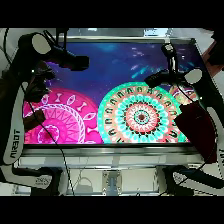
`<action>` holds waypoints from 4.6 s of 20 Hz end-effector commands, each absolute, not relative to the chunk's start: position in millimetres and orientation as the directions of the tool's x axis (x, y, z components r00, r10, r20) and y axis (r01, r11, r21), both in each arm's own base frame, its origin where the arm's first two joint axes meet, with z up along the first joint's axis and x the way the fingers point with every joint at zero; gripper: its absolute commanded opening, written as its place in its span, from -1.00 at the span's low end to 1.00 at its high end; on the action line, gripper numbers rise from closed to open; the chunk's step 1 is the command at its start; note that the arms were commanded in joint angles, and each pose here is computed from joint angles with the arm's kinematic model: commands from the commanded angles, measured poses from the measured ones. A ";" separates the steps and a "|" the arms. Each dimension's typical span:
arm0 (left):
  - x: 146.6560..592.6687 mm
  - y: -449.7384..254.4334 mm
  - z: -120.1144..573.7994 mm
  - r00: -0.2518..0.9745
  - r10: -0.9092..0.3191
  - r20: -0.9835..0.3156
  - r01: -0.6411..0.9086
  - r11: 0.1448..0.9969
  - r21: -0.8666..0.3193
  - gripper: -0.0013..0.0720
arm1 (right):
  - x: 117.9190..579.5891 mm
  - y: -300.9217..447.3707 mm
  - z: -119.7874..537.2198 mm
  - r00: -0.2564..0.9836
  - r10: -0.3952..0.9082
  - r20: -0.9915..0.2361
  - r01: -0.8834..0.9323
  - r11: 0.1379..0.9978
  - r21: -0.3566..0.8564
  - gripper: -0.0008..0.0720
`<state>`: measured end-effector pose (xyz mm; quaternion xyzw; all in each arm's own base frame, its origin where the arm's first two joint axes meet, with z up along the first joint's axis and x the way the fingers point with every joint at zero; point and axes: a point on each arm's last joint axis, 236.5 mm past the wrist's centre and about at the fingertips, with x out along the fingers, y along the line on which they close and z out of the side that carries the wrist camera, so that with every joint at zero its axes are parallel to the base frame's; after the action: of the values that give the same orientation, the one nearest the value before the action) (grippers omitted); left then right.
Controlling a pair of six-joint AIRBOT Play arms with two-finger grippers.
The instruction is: Fold the shirts.
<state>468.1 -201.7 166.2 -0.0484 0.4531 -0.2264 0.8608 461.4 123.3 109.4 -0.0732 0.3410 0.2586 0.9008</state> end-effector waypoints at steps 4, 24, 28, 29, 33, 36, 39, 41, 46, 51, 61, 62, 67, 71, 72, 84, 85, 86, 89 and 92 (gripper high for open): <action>468.1 -201.9 166.9 0.488 -0.434 -0.757 0.347 0.892 -0.288 -0.92 | 461.2 123.8 109.1 0.633 0.417 -0.653 -0.517 0.855 0.045 0.43; 464.4 129.9 178.2 0.394 0.616 -0.682 -0.356 0.787 0.504 0.47 | 465.2 125.6 114.2 0.650 0.424 -0.631 -0.507 0.860 0.056 0.43; 385.9 221.9 97.6 0.104 0.447 -0.889 -0.536 0.777 0.328 0.47 | 463.7 127.6 114.0 0.643 0.432 -0.632 -0.509 0.858 0.068 0.43; 363.0 235.7 78.9 0.041 0.388 -0.921 -0.561 0.772 0.300 0.47 | 463.6 128.7 114.7 0.643 0.437 -0.629 -0.509 0.857 0.075 0.43; 291.8 239.1 10.9 -0.086 0.060 -0.994 -0.634 0.767 0.101 0.63 | 461.6 135.3 117.5 0.635 0.465 -0.617 -0.512 0.851 0.116 0.43; 257.8 233.7 -22.7 -0.163 -0.030 -0.986 -0.637 0.766 0.082 0.63 | 459.2 140.5 119.0 0.624 0.487 -0.611 -0.515 0.845 0.147 0.43; 238.3 238.7 -43.3 -0.245 -0.016 -0.969 -0.607 0.782 0.141 0.71 | 449.7 149.0 116.6 0.584 0.523 -0.621 -0.532 0.824 0.194 0.43; 239.7 244.6 -53.9 -0.257 -0.005 -0.966 -0.602 0.783 0.156 0.71 | 441.7 156.6 116.2 0.551 0.555 -0.623 -0.544 0.805 0.236 0.43; 258.2 262.8 -68.8 -0.196 0.058 -0.979 -0.595 0.787 0.165 0.71 | 436.6 160.9 115.5 0.529 0.573 -0.626 -0.552 0.793 0.259 0.43; 266.9 274.8 -69.8 -0.160 0.108 -0.981 -0.587 0.789 0.182 -0.45 | 436.7 162.5 117.2 0.529 0.580 -0.619 -0.551 0.790 0.269 0.43; 364.2 185.5 7.0 0.189 -0.189 -0.964 -0.504 0.824 -0.260 -0.92 | 442.9 171.3 146.6 0.564 0.618 -0.547 -0.556 0.774 0.302 0.43; 402.3 152.9 47.4 0.335 -0.274 -0.901 -0.404 0.822 -0.400 -0.93 | 445.0 171.4 158.2 0.578 0.619 -0.531 -0.564 0.774 0.288 0.43; 479.1 -58.5 277.8 0.603 -0.665 -0.442 0.322 0.709 -0.627 -0.93 | 449.8 156.1 206.6 0.660 0.562 -0.498 -0.585 0.801 0.129 0.43; 439.9 -214.1 384.9 0.513 -0.840 -0.176 0.663 0.518 -0.540 -0.93 | 440.3 122.3 206.4 0.696 0.425 -0.578 -0.539 0.842 -0.030 0.43; 424.3 -242.3 403.9 0.465 -0.879 -0.105 0.713 0.443 -0.543 -0.93 | 436.1 110.2 201.9 0.697 0.375 -0.611 -0.518 0.853 -0.067 0.43; 386.4 -189.1 52.8 0.094 -0.416 -0.904 0.384 0.853 -0.353 0.98 | 403.6 44.9 163.0 0.595 0.102 -0.797 -0.406 0.894 -0.189 0.44; 395.9 -177.8 39.1 0.128 -0.367 -0.921 0.353 0.885 -0.304 0.98 | 404.5 41.9 155.0 0.586 0.088 -0.806 -0.404 0.893 -0.196 0.44; 407.4 -173.1 36.1 0.172 -0.346 -0.922 0.330 0.902 -0.277 0.97 | 406.1 33.3 143.1 0.575 0.051 -0.816 -0.388 0.896 -0.218 0.44; 435.5 -191.6 49.3 0.286 -0.423 -0.860 0.284 0.894 -0.346 0.97 | 400.4 -7.1 74.0 0.453 -0.090 -0.887 -0.225 0.951 -0.212 0.44; 437.2 -212.3 46.5 0.263 -0.503 -0.824 0.275 0.857 -0.435 0.97 | 368.9 -17.6 -7.7 0.248 0.001 -0.969 -0.068 0.998 -0.016 0.44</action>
<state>427.5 -202.1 52.4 -0.0708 0.5642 -0.2465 0.7848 394.5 -5.5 55.0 -0.1241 0.5426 0.0571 0.8288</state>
